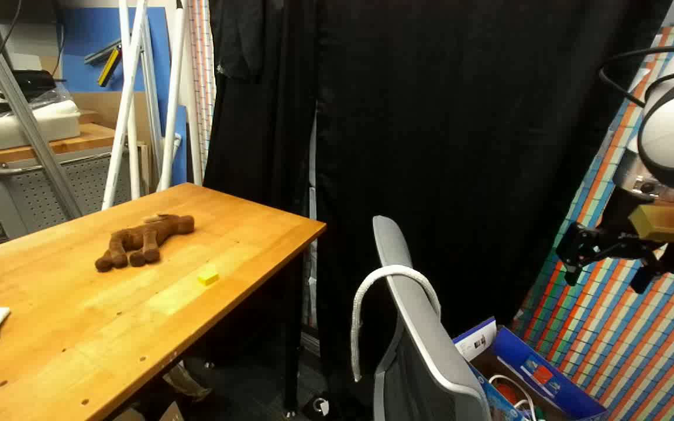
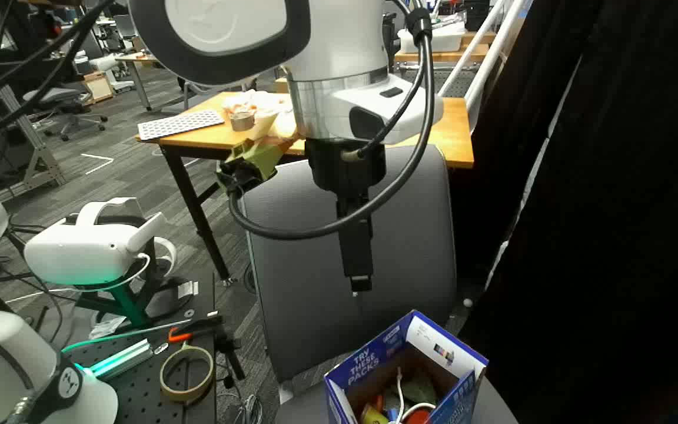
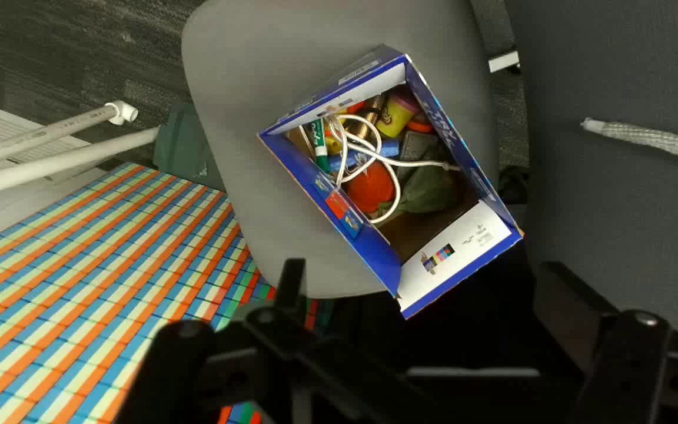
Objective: Pick up the rope from the headrest of the chair and put it in the box
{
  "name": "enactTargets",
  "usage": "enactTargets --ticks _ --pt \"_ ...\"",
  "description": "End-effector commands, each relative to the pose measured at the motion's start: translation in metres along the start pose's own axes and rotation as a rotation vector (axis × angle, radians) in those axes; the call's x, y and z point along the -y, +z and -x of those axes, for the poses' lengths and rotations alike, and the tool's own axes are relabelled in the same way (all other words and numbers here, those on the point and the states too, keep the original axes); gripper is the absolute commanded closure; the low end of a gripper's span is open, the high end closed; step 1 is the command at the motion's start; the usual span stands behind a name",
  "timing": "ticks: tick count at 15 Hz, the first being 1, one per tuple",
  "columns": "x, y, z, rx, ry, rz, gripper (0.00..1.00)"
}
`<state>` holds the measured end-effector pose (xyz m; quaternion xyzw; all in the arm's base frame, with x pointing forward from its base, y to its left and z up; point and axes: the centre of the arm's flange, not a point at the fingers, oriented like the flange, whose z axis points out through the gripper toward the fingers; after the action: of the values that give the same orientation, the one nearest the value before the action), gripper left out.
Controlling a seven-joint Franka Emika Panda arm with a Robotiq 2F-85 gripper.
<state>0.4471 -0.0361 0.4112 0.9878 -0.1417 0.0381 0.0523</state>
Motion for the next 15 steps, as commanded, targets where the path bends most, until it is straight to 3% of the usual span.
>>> enactTargets --ticks 1,9,15 --pt "0.000 -0.002 -0.001 -0.004 0.000 -0.001 0.00" --pt "0.000 -0.007 -0.004 -0.015 0.001 -0.003 0.00" --pt "0.017 -0.050 -0.041 -0.061 -0.255 0.176 0.00"
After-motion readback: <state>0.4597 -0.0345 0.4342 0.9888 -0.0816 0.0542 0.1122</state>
